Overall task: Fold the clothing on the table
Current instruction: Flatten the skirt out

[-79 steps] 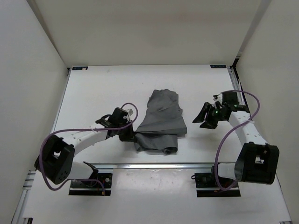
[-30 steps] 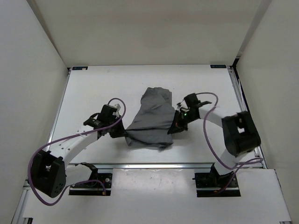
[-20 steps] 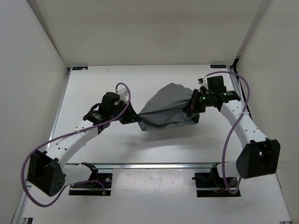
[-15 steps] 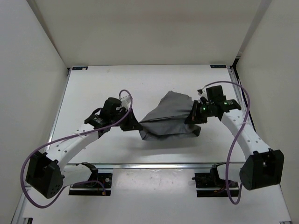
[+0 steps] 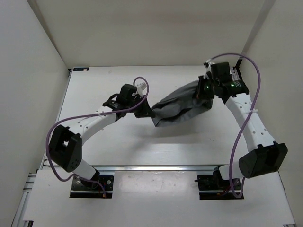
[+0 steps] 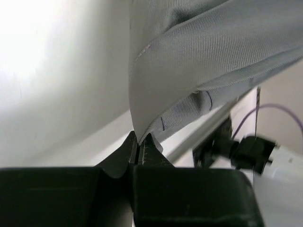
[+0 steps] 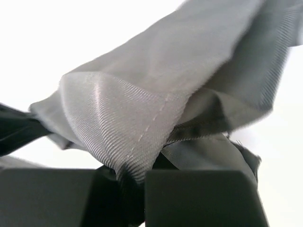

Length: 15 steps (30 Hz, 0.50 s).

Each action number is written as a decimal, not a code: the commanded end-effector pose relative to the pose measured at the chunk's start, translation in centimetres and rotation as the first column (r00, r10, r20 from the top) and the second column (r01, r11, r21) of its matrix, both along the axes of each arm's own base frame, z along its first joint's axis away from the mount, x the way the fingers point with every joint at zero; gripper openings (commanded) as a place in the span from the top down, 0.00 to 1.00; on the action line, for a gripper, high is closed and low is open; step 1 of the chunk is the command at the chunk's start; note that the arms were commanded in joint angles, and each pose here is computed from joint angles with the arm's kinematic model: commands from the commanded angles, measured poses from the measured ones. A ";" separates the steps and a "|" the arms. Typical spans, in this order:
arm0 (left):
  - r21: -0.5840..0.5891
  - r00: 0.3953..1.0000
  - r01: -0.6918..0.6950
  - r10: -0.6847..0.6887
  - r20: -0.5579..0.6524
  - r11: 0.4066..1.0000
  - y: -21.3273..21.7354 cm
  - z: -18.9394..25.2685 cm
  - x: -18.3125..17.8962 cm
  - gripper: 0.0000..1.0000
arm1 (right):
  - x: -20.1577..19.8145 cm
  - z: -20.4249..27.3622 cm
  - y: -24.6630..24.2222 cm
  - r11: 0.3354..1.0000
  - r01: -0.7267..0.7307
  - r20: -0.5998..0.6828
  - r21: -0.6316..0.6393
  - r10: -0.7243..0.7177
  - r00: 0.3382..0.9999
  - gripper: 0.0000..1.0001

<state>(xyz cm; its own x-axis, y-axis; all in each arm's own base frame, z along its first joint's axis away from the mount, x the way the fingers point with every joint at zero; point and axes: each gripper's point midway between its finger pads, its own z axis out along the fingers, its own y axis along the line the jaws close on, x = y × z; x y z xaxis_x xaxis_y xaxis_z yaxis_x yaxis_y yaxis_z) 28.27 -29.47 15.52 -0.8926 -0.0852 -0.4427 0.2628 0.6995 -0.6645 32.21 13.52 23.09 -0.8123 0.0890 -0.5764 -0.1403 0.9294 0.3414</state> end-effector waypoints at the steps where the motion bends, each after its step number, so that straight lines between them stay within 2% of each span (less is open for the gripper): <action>1: -0.018 0.992 -0.025 0.028 0.122 1.000 -0.8 3.1 3.4 1.00 | 3.1 3.9 1.6 0.994 -0.078 0.181 -0.074 0.090 0.979 1.00; 3: 0.003 0.994 -0.036 0.035 0.103 0.999 -0.8 1.8 3.4 1.00 | 2.4 1.6 2.9 0.986 -0.158 0.062 -0.050 0.161 0.985 0.98; 4: 0.009 0.995 -0.038 0.037 0.096 0.999 -0.7 1.3 3.3 1.00 | 1.8 -1.6 3.6 0.979 -0.200 -0.060 -0.036 0.198 0.978 0.78; 5: 0.015 0.995 -0.051 0.050 0.086 0.999 -0.4 0.8 3.3 1.00 | 1.2 -4.0 3.8 0.973 -0.228 -0.142 -0.034 0.221 0.965 0.66; 7: 0.023 0.998 -0.055 0.054 0.045 0.998 0.4 -1.3 2.1 1.00 | -1.4 -9.2 3.0 0.968 -0.241 -0.319 -0.074 0.206 0.925 0.63; 9: 0.042 0.998 -0.065 0.064 0.013 0.997 1.2 -2.8 1.3 1.00 | -2.5 -11.0 2.6 0.961 -0.251 -0.333 -0.118 0.200 0.922 0.59; 10: 0.067 0.997 -0.081 0.081 -0.009 0.995 1.9 -4.0 0.9 1.00 | -2.5 -10.0 2.5 0.964 -0.239 -0.288 -0.116 0.197 0.937 0.55; 14: 0.089 0.993 -0.111 0.115 -0.035 0.990 3.9 -5.3 0.3 1.00 | -2.1 -6.0 0.0 0.992 -0.108 -0.151 0.059 0.116 0.982 0.23; 15: 0.095 0.992 -0.113 0.118 -0.042 0.989 4.2 -5.7 -0.2 1.00 | -2.2 -5.3 -0.1 0.988 -0.099 -0.143 0.116 0.115 0.983 0.18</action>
